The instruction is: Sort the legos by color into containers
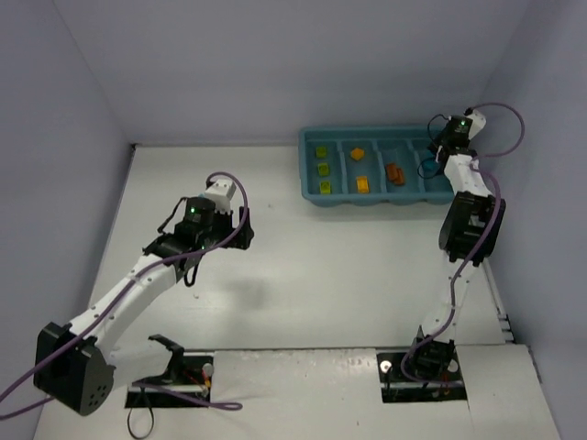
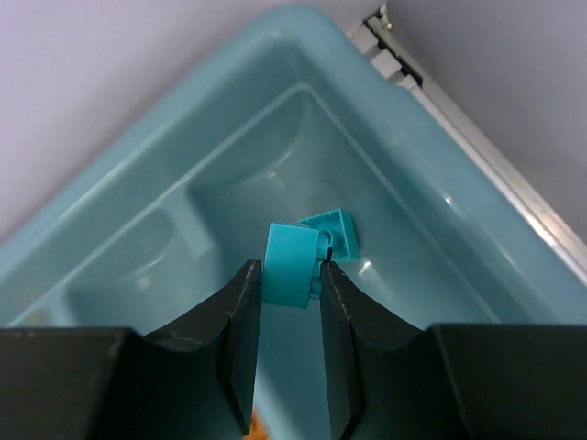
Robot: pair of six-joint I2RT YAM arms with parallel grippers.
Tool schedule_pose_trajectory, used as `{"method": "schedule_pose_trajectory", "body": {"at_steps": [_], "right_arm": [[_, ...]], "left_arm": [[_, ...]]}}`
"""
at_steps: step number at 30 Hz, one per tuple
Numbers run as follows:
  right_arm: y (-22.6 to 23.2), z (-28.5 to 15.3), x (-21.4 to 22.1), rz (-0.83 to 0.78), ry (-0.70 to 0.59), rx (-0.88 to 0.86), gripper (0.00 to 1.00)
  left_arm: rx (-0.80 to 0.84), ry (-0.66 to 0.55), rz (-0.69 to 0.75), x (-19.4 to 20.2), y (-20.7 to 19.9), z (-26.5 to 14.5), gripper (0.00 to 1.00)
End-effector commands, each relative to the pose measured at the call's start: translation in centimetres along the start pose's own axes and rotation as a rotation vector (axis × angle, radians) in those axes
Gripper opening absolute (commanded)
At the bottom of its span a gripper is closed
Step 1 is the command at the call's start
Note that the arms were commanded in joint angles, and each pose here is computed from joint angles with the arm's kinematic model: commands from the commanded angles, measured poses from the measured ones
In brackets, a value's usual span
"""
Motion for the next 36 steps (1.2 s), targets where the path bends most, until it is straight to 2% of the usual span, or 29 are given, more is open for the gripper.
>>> {"method": "schedule_pose_trajectory", "body": {"at_steps": [1,4,7,8,14,18,20,21,23,24,25,26,27,28,31,36], "right_arm": [[1.3,-0.4,-6.7,0.057,-0.181,-0.028,0.08],[1.4,0.5,-6.5,0.043,-0.181,-0.036,0.21],[1.6,0.6,-6.8,0.036,-0.185,-0.061,0.4],[1.8,0.4,-6.9,0.02,-0.186,-0.074,0.51],[2.4,-2.8,-9.3,-0.046,-0.227,-0.126,0.69],[3.2,-7.8,-12.2,-0.068,-0.283,-0.181,0.7],[4.0,-9.9,-12.8,-0.067,-0.295,-0.23,0.7],[4.8,-12.3,-14.1,-0.063,-0.326,-0.258,0.7],[6.0,-13.7,-12.9,-0.061,-0.301,-0.315,0.7],[7.2,-16.0,-13.6,-0.067,-0.324,-0.348,0.7],[7.9,-16.3,-11.8,-0.075,-0.289,-0.369,0.7],[8.5,-17.0,-11.3,-0.082,-0.286,-0.386,0.7],[9.9,-18.9,-11.3,-0.091,-0.299,-0.422,0.7],[10.3,-19.0,-9.4,-0.098,-0.264,-0.439,0.7],[12.4,-21.7,-7.9,-0.114,-0.251,-0.521,0.7],[13.5,-24.0,-2.7,-0.112,-0.152,-0.618,0.69]], "left_arm": [[-0.025,-0.035,-0.049,-1.9,-0.3,-0.4,0.84],[-0.057,-0.045,-0.064,-2.1,0.4,-0.2,0.83],[-0.082,-0.053,-0.091,-2.5,1.1,-0.1,0.84],[-0.092,-0.048,-0.098,-2.5,1.4,0.1,0.84],[-0.185,-0.03,-0.147,-4.3,4.2,1.3,0.84],[-0.257,-0.022,-0.119,-6.9,6.1,1.8,0.84],[-0.285,0.021,-0.114,-7.2,7.1,2.6,0.83],[-0.287,0.002,-0.099,-8.9,7.4,2.6,0.84],[-0.314,0.064,-0.107,-8.7,8.7,3.8,0.84],[-0.295,0.05,-0.105,-10.4,8.7,3.9,0.84],[-0.3,0.08,-0.103,-10.2,9.1,4.3,0.84],[-0.313,0.124,-0.103,-9.6,9.9,5.5,0.83],[-0.29,0.121,-0.079,-10.7,9.6,5.9,0.84],[-0.297,0.156,-0.073,-10.4,10.0,6.3,0.84],[-0.338,0.258,-0.086,-9.2,11.7,8.6,0.84],[-0.362,0.277,-0.082,-9.3,13.3,10.6,0.84]]}}
Point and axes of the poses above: each gripper's point midway between its finger pads, its own z axis out along the fingers, its own y axis along the line the jaws close on, x = y × z, the point moved 1 cm from there along -z, back along the fingers, and after that the axes turned 15 degrees about -z, right-handed, at the moved point
